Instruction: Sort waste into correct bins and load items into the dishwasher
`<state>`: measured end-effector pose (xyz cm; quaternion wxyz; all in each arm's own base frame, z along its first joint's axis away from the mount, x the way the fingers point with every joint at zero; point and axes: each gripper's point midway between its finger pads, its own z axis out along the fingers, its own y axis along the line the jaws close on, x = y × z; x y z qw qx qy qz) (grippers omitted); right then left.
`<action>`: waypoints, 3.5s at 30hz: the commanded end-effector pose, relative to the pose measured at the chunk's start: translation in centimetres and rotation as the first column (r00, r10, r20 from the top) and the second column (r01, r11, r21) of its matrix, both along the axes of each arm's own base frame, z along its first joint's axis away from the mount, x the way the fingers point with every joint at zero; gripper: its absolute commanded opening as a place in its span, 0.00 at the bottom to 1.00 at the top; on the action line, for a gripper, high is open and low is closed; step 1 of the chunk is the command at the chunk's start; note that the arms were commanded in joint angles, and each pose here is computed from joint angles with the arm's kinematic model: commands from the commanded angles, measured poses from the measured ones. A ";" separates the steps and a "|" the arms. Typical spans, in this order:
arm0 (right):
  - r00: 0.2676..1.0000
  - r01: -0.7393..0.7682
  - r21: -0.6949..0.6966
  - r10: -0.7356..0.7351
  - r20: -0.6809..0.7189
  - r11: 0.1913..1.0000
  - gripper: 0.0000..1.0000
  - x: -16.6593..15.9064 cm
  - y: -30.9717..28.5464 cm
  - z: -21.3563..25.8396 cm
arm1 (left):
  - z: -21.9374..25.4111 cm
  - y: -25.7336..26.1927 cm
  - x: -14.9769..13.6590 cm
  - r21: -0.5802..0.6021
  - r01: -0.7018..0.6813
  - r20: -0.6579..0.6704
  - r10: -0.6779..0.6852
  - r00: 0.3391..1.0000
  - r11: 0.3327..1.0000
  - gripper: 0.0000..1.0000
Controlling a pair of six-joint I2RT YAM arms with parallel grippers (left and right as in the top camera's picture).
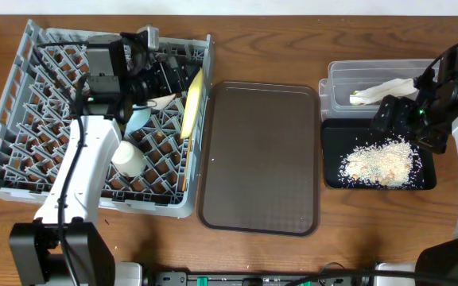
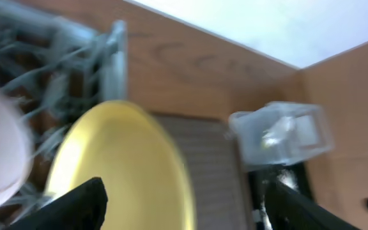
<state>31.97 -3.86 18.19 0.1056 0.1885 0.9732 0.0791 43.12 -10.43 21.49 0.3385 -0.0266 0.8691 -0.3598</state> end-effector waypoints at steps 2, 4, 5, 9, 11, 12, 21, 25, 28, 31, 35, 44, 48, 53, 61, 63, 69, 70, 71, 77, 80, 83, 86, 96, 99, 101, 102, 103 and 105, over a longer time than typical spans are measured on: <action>0.997 -0.004 -0.012 0.005 0.071 1.000 0.99 1.1 0.2 1.3 | -0.3 4.2 -0.7 0.265 -0.120 0.043 0.113 0.993 0.957 0.84; 0.994 -0.020 -0.019 0.022 0.105 1.000 0.99 1.9 0.6 1.6 | -1.1 6.1 -1.6 0.357 -0.182 0.011 0.191 0.982 0.916 0.86; 0.991 -0.032 -0.024 0.035 0.129 0.999 0.99 2.5 0.9 1.8 | -1.5 7.0 -2.0 0.397 -0.209 -0.002 0.228 0.974 0.894 0.86; 0.968 -0.084 -0.046 0.093 0.233 0.995 0.99 5.1 2.6 2.8 | -2.4 9.6 -4.0 0.511 -0.257 -0.046 0.325 0.945 0.820 0.87; 0.946 -0.116 -0.059 0.128 0.298 0.991 0.99 6.6 3.8 3.6 | -3.0 10.0 -5.0 0.539 -0.244 -0.086 0.341 0.936 0.806 0.87; 0.938 -0.127 -0.063 0.141 0.317 0.990 0.99 7.0 4.2 3.8 | -3.5 10.0 -5.7 0.548 -0.227 -0.115 0.341 0.933 0.805 0.87; 0.919 -0.297 -0.124 0.319 0.233 0.947 0.99 5.2 7.3 2.6 | -7.4 9.7 -15.8 0.580 0.033 -0.511 0.332 0.793 0.814 0.88; 0.936 -0.283 -0.107 0.299 0.184 0.953 0.99 3.6 7.1 1.8 | -7.4 9.1 -17.5 0.556 0.064 -0.524 0.290 0.801 0.829 0.88; 0.932 -0.282 -0.112 0.300 0.203 0.953 0.99 2.5 7.1 1.7 | -6.7 9.1 -18.6 0.561 0.040 -0.473 0.280 0.836 0.827 0.88; 0.908 -0.272 -0.135 0.300 0.292 0.953 0.99 1.1 7.1 2.2 | -5.5 9.1 -19.6 0.564 -0.025 -0.365 0.276 0.889 0.826 0.88; 0.852 -0.243 -0.178 0.298 0.430 0.953 0.99 -1.3 6.9 3.5 | -4.0 9.1 -21.1 0.553 -0.120 -0.201 0.272 0.941 0.824 0.88; 0.756 -0.175 -0.240 0.286 0.589 0.955 0.99 -8.6 6.0 5.8 | 0.4 9.1 -25.6 0.464 -0.328 0.189 0.270 0.944 0.823 0.88; 0.769 -0.180 -0.236 0.287 0.572 0.955 0.99 -10.7 5.9 5.5 | 1.5 9.1 -26.5 0.438 -0.361 0.258 0.270 0.928 0.823 0.88; 0.819 -0.202 -0.222 0.289 0.496 0.954 0.99 -12.6 5.8 3.8 | 1.4 9.1 -26.6 0.439 -0.361 0.257 0.270 0.928 0.823 0.88; 0.870 -0.226 -0.202 0.291 0.398 0.953 0.99 -14.7 5.7 2.0 | 1.1 9.1 -26.8 0.444 -0.354 0.242 0.270 0.932 0.823 0.88; 0.873 -0.228 -0.200 0.291 0.391 0.953 0.99 -14.9 5.7 1.9 | 1.1 9.1 -26.8 0.444 -0.354 0.242 0.270 0.932 0.823 0.88; 0.873 -0.227 -0.201 0.291 0.392 0.953 0.99 -14.9 5.7 1.9 | 1.1 9.1 -26.8 0.444 -0.354 0.242 0.270 0.932 0.823 0.88; 0.871 -0.227 -0.202 0.291 0.396 0.953 0.99 -14.9 5.8 1.9 | 1.1 9.1 -26.8 0.444 -0.353 0.242 0.270 0.932 0.823 0.88; 0.868 -0.227 -0.203 0.292 0.402 0.953 0.99 -15.0 5.8 1.8 | 1.1 9.1 -26.8 0.444 -0.354 0.242 0.270 0.932 0.823 0.88; 0.765 -0.223 -0.291 0.352 0.540 0.930 0.99 -13.3 5.6 3.0 | 1.1 9.1 -26.8 0.444 -0.354 0.242 0.270 0.932 0.823 0.88; 0.600 -0.171 -0.376 0.399 0.693 0.911 0.99 -11.4 5.7 4.5 | 1.1 9.1 -26.8 0.444 -0.354 0.242 0.270 0.932 0.823 0.88; 0.490 -0.114 -0.391 0.394 0.777 0.913 0.99 -10.7 5.7 4.6 | 1.1 9.1 -26.8 0.444 -0.354 0.242 0.270 0.932 0.823 0.89; 0.402 -0.085 -0.394 0.394 0.827 0.915 0.99 -10.0 6.0 3.9 | 1.1 9.1 -26.8 0.444 -0.354 0.242 0.270 0.932 0.823 0.88; 0.136 0.038 -0.392 0.384 0.913 0.919 0.99 -8.3 6.0 3.9 | 1.1 9.1 -26.8 0.444 -0.354 0.242 0.270 0.932 0.823 0.89; 0.102 0.062 -0.389 0.382 0.919 0.919 0.99 -7.9 5.8 3.3 | 1.1 9.1 -26.8 0.444 -0.354 0.242 0.270 0.932 0.823 0.89; 0.079 0.079 -0.386 0.381 0.921 0.919 0.99 -7.6 5.6 2.9 | 1.1 9.1 -26.8 0.444 -0.354 0.242 0.270 0.932 0.823 0.89; 0.074 0.086 -0.386 0.380 0.922 0.919 0.99 -7.6 5.5 2.7 | 1.1 9.1 -26.8 0.444 -0.354 0.242 0.270 0.932 0.823 0.89; 0.086 0.083 -0.387 0.380 0.921 0.918 0.99 -7.5 5.4 2.4 | 1.1 9.1 -26.8 0.444 -0.354 0.242 0.270 0.932 0.823 0.89; 0.095 0.081 -0.387 0.380 0.920 0.918 0.99 -7.5 5.4 2.2 | 1.1 9.1 -26.8 0.444 -0.354 0.242 0.270 0.932 0.823 0.89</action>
